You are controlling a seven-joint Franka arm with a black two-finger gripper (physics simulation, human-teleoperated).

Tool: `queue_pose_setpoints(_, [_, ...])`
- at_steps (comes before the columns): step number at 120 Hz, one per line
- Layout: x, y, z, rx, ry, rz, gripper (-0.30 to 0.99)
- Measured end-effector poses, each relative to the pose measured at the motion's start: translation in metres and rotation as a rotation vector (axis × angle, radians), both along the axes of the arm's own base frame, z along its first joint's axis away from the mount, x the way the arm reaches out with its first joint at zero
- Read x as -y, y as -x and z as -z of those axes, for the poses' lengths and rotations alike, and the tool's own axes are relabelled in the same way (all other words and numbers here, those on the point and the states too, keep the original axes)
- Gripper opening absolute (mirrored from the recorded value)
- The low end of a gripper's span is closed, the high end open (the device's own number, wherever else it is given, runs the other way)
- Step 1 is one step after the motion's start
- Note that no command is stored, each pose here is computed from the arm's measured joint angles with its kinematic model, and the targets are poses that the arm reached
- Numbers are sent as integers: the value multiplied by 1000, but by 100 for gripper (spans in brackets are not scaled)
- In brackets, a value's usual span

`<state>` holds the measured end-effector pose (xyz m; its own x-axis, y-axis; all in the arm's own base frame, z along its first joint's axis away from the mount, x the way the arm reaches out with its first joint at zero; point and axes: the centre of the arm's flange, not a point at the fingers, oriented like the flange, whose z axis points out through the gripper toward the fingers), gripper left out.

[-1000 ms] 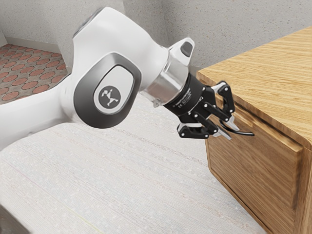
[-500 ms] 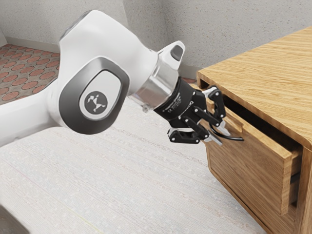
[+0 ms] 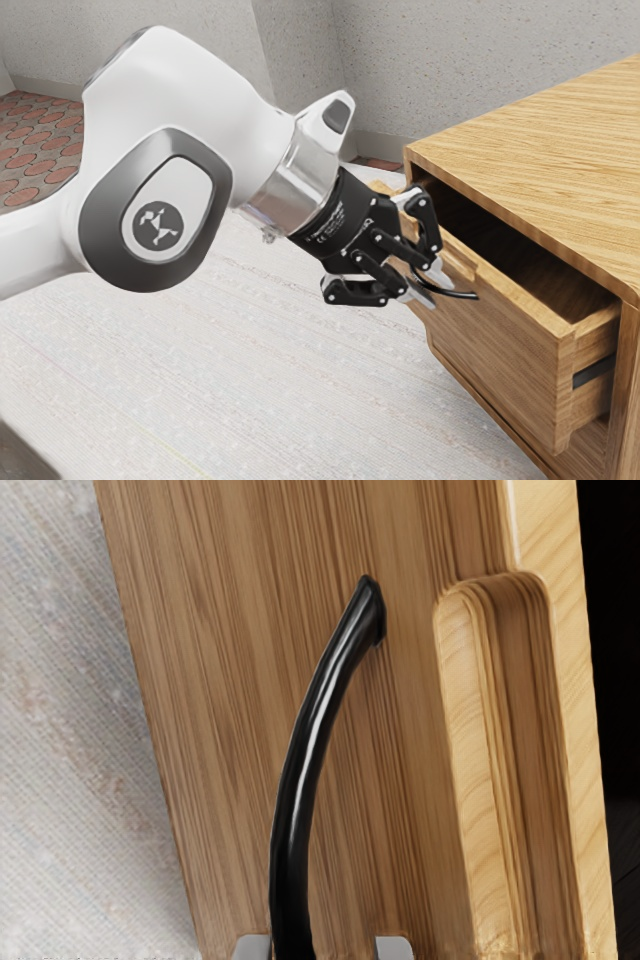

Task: Pull the drawer handle with one arm to open the drawer

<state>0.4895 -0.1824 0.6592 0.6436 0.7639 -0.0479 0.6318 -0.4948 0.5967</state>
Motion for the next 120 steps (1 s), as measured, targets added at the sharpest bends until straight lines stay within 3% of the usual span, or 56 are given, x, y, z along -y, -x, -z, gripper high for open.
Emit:
queue_pose_setpoints(41, [-4,16,1,-4,-7,-7,2])
queue_pose_setpoints(66, [-13,22,-1,-12,-6,-19,-7])
queue_pose_setpoints(120, [-26,36,-4,-20,-7,-33,-1])
